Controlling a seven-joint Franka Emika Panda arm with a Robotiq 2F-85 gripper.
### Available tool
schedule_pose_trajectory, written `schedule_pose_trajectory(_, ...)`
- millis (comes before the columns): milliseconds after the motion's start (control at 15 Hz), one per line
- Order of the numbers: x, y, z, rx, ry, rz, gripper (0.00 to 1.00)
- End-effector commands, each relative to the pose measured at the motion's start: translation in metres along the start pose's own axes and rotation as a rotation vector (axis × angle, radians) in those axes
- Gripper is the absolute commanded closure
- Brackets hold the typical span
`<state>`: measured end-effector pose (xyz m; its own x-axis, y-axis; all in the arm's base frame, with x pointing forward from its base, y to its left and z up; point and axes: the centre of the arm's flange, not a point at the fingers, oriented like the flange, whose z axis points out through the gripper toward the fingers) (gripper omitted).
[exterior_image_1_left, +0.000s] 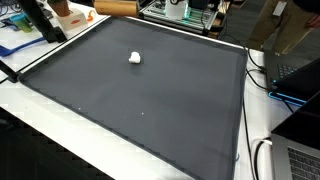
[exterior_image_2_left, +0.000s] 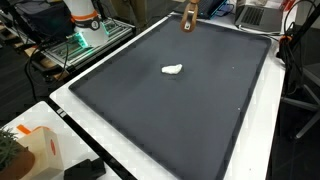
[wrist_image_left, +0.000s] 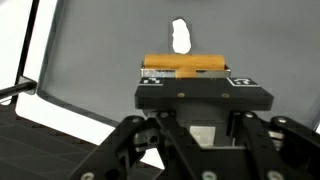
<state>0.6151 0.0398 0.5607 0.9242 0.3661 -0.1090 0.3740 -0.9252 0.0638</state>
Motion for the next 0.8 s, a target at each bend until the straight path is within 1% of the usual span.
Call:
schedule_pose_trajectory(0, 0.030, 0.039, -0.003, 0.044, -0.035, 0.115, 0.78)
schedule_pose_trajectory(200, 0.036, 0.060, 0.006, 0.053, -0.049, 0.210, 0.78)
schedule_pose_trajectory(267, 0.034, 0.063, 0.006, 0.047, -0.059, 0.207, 0.78)
schedule_pose_trajectory(333, 0.023, 0.054, 0.020, 0.026, -0.043, 0.168, 0.53)
schedule_pose_trajectory(467, 0.026, 0.060, 0.021, 0.028, -0.049, 0.180, 0.53)
schedule_pose_trajectory(733, 0.027, 0.060, 0.019, 0.028, -0.050, 0.187, 0.53)
